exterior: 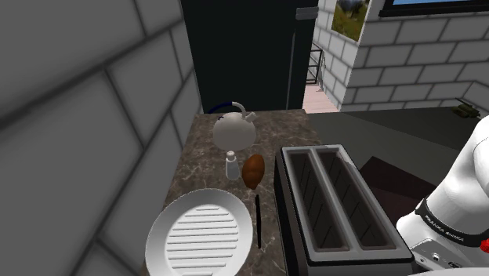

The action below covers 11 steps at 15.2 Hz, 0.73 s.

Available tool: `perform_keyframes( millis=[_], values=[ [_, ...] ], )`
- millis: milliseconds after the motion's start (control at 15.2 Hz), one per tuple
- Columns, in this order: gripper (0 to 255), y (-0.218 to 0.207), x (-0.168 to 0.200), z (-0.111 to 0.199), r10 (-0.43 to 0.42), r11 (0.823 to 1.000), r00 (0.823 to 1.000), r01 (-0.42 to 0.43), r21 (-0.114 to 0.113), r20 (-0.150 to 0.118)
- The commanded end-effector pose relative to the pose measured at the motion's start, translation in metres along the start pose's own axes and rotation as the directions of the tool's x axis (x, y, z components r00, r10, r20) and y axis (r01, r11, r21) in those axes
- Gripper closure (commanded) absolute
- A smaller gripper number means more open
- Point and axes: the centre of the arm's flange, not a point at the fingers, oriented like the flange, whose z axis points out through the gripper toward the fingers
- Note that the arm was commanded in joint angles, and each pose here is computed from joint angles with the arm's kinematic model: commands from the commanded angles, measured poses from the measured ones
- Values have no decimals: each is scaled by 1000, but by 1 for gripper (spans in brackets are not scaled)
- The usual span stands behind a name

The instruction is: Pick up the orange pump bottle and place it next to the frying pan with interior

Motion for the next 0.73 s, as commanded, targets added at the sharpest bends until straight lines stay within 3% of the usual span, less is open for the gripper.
perform_keyframes(
  millis=[0,660],
  values=[
    [255,1,-2,11,0,1000,1000,0,0,0],
    [255,5,-7,64,0,1000,1000,0,0,0]
  ],
)
